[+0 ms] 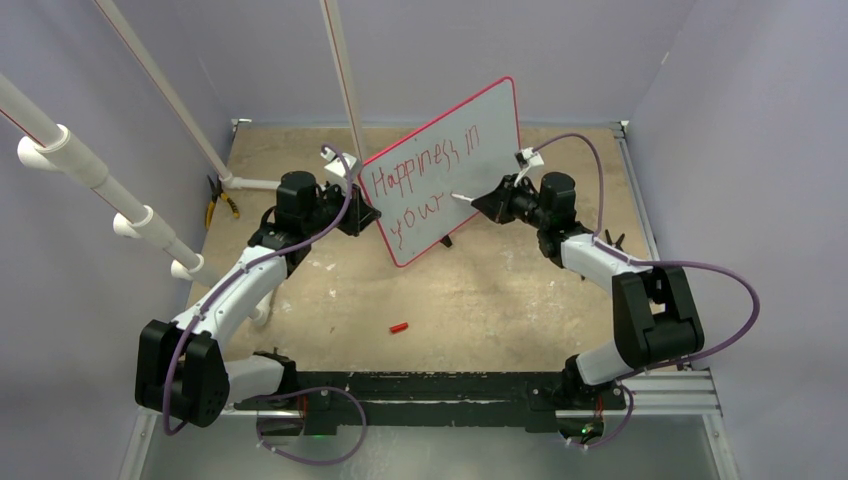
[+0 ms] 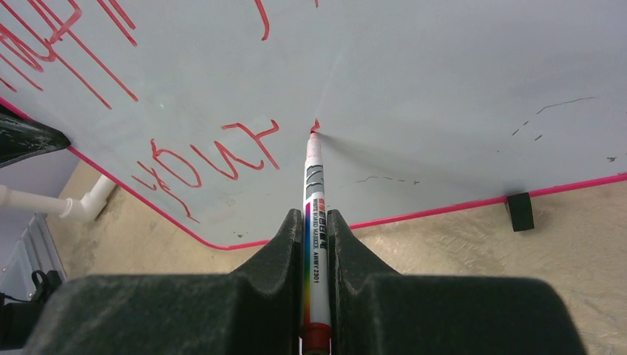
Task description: Write a sentence on the whiteboard
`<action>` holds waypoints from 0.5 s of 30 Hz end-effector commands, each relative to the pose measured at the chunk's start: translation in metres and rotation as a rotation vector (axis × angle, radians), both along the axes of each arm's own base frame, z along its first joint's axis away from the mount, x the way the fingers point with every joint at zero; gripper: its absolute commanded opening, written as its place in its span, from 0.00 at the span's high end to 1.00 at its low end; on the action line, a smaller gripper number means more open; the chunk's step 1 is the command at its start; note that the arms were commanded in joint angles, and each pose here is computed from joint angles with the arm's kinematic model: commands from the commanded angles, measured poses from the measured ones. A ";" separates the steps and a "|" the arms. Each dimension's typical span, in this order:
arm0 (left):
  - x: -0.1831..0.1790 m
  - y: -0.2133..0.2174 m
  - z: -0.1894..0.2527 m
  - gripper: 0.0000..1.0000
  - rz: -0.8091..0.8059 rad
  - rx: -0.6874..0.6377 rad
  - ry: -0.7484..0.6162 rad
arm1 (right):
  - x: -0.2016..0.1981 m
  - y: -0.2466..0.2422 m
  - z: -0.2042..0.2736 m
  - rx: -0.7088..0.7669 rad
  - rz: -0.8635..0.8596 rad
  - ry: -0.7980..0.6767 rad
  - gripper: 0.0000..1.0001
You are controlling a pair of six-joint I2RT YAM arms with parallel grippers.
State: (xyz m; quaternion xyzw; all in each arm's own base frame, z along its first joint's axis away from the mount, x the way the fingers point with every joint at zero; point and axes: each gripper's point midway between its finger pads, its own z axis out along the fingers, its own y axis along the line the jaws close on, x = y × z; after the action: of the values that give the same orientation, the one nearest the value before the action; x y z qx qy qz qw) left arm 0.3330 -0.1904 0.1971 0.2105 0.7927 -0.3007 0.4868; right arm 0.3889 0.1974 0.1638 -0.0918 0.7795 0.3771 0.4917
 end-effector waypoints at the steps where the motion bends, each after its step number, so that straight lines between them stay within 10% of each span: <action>1: -0.006 -0.007 -0.005 1.00 -0.049 0.027 0.003 | 0.001 0.005 0.007 -0.010 0.034 -0.033 1.00; 15: -0.006 -0.008 -0.005 1.00 -0.052 0.027 0.004 | 0.007 -0.004 -0.006 -0.047 -0.033 0.004 1.00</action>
State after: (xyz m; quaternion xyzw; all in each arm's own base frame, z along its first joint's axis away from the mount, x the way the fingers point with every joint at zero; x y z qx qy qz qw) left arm 0.3329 -0.1905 0.1971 0.2106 0.7926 -0.3008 0.4868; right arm 0.3864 0.1957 0.1502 -0.0897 0.7940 0.3694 0.4745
